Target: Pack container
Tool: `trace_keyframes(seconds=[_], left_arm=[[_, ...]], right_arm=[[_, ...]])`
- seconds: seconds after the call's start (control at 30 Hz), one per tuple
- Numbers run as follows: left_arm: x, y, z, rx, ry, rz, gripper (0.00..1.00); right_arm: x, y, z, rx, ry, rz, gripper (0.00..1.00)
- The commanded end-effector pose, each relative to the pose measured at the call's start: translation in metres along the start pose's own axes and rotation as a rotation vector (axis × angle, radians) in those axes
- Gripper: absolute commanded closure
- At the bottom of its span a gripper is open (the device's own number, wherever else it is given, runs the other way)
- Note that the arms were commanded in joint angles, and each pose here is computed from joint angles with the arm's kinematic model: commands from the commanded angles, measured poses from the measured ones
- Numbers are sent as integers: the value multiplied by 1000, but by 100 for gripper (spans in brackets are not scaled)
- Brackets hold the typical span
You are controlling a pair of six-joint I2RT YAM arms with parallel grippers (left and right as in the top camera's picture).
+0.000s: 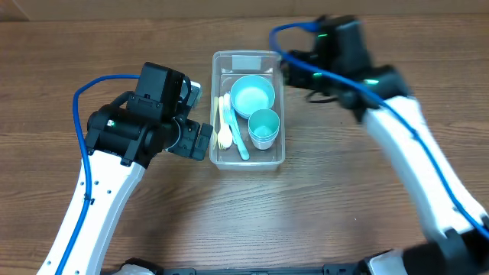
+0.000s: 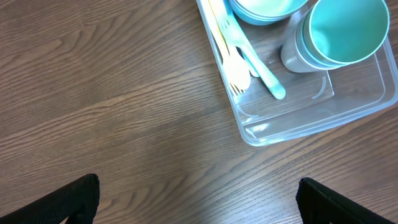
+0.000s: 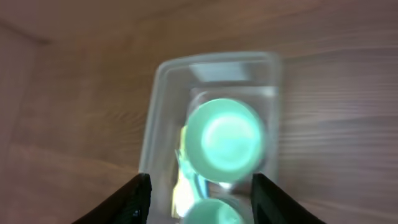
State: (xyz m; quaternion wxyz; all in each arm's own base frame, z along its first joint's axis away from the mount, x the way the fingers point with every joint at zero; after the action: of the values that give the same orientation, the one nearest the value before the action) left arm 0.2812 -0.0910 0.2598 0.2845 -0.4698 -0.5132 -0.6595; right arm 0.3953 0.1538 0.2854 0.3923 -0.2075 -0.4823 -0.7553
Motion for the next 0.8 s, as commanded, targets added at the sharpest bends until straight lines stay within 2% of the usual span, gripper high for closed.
trace_keyframes(seconds=[0.0, 0.1, 0.13, 0.17, 0.3, 0.4, 0.5, 0.57, 0.6, 0.7, 0.77], left_arm=[[-2, 0, -1, -12, -15, 3, 0], [-2, 0, -1, -12, -15, 3, 0], [-2, 0, -1, -12, -15, 3, 0], [-2, 0, -1, -12, -15, 3, 0], [-2, 0, -1, -12, -15, 3, 0], [-2, 0, -1, -12, -15, 3, 0], [-2, 0, -1, -12, -15, 3, 0], [-2, 0, -1, -12, -15, 3, 0], [-2, 0, -1, -12, -15, 3, 0], [-2, 0, -1, -12, -15, 3, 0], [-2, 0, -1, -12, -15, 3, 0]], right_arm=[[68, 3, -9, 48, -33, -54, 47], [102, -24, -20, 51, -109, -13, 47], [116, -38, -24, 52, -124, 1, 37], [123, -45, -25, 41, -129, 10, 0], [137, -73, -35, 17, -172, 106, 0], [134, -70, -42, 34, -216, 102, 0], [137, -82, -51, 85, -280, 162, 0], [151, -74, -52, 186, -305, 83, 0], [164, -67, -45, 242, -270, -6, 0], [196, -66, -43, 253, -214, -232, 0], [202, -85, -66, 226, -239, -349, 0]])
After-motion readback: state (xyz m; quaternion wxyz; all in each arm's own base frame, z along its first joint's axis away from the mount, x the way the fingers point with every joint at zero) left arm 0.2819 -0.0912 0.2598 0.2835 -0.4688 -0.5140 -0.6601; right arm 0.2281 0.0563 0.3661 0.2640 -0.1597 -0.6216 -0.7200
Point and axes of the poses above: each gripper's point midway between its finger pads, its own x axis back along the fingers, its own z axis along the line the jaws close on, y = z × x, the point moved 3 cm from there along x, back along the fingers, and after that the axes turned 1 degree about -x, right-handed, at the moved point
